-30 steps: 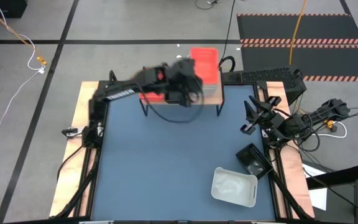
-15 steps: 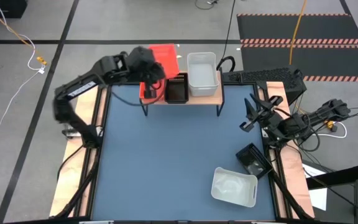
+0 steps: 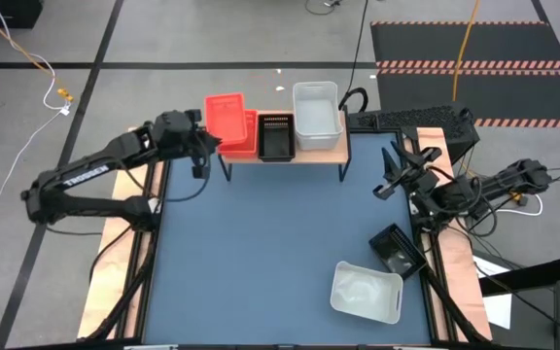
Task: Stack baskets on shelf by color
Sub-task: Stack the orange bin on top of the other orange bins on the shelf
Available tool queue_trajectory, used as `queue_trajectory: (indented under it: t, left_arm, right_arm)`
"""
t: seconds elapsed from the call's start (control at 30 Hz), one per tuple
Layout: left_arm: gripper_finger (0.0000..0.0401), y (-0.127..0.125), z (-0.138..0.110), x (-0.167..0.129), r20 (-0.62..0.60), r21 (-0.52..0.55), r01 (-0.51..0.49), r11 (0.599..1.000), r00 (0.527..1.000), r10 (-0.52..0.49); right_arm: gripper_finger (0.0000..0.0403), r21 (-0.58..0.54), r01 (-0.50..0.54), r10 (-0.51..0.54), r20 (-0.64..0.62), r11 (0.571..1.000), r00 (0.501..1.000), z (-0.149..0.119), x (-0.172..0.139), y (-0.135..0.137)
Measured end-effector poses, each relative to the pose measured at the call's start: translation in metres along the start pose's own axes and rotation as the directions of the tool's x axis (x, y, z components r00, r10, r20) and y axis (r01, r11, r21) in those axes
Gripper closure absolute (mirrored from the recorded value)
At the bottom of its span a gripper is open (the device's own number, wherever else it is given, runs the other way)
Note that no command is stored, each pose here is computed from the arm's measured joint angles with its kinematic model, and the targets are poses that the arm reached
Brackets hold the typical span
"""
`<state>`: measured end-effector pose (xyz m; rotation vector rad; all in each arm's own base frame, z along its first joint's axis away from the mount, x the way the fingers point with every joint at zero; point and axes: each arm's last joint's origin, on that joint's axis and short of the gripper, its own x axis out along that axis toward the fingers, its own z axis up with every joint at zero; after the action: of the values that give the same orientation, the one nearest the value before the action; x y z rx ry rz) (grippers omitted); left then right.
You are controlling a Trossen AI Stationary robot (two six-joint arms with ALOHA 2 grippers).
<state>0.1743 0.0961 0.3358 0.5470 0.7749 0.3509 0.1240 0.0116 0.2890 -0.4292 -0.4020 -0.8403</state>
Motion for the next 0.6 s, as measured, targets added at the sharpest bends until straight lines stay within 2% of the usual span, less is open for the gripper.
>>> queue_trajectory:
  t: [0.27, 0.43, 0.6]
  left_arm:
    - [0.0391, 0.001, -0.011, 0.010, 0.114, 0.013, 0.032, 0.999, 0.993, -0.034]
    - [0.0395, 0.005, -0.013, 0.025, 0.100, -0.013, 0.053, 0.999, 0.994, -0.051]
    - [0.0390, 0.006, -0.012, 0.036, 0.097, 0.009, 0.059, 0.998, 0.994, -0.060]
  right_arm:
    - [0.0294, 0.055, 0.033, -0.033, 0.003, 0.998, 0.999, -0.003, 0.004, -0.003]
    - [0.0294, 0.056, 0.027, -0.027, 0.006, 0.998, 1.000, -0.004, 0.005, -0.002]
    - [0.0294, 0.020, 0.022, -0.022, -0.001, 1.000, 1.000, -0.005, 0.005, -0.001]
